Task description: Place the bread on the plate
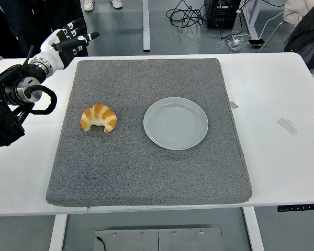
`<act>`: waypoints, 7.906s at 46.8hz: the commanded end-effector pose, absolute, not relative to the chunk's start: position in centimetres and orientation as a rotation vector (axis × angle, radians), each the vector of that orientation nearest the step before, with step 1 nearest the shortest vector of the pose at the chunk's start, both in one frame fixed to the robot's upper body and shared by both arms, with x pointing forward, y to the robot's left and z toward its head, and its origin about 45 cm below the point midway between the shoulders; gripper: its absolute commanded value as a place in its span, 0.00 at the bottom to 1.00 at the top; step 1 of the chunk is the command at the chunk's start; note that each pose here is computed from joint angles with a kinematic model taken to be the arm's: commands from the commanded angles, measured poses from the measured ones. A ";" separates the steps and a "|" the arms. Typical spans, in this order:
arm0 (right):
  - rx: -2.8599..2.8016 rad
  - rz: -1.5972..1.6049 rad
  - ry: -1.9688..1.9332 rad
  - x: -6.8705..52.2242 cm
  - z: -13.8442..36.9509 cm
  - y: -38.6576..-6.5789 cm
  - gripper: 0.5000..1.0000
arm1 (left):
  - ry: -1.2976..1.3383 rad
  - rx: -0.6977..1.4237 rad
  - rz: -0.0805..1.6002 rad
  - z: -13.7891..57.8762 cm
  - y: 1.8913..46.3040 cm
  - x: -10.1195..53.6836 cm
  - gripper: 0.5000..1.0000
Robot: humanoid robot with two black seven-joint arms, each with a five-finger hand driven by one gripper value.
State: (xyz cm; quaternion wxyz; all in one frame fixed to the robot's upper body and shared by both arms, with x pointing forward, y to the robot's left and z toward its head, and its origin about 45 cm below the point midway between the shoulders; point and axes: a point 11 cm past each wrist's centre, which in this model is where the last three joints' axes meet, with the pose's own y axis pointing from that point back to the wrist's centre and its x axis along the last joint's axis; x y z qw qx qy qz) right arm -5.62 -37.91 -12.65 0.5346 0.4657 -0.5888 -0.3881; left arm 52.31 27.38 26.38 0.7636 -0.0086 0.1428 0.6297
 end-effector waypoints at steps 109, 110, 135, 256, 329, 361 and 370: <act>1.110 -0.925 -1.403 -5.6 -12.7 -37.9 1.00 | -0.797 0.890 0.790 19.9 26.7 42.3 0.93; 1.110 -0.925 -1.403 -5.6 -12.7 -37.9 1.00 | -0.803 0.892 0.792 19.9 26.7 42.3 0.93; 1.110 -0.925 -1.403 -5.6 -12.7 -37.9 1.00 | -0.819 0.888 0.793 19.4 25.9 42.8 0.85; 1.110 -0.925 -1.403 -5.6 -12.7 -37.9 1.00 | -1.081 0.567 0.651 30.9 6.7 48.1 0.00; 1.110 -0.925 -1.403 -5.6 -12.7 -37.9 1.00 | -1.097 0.753 0.461 20.7 7.1 45.4 0.00; 1.110 -0.925 -1.403 -5.6 -12.7 -37.9 1.00 | -1.091 0.762 0.423 19.4 7.3 44.7 0.00; 1.110 -0.925 -1.403 -5.6 -12.7 -37.9 1.00 | -1.088 0.766 0.422 19.3 7.4 44.7 0.00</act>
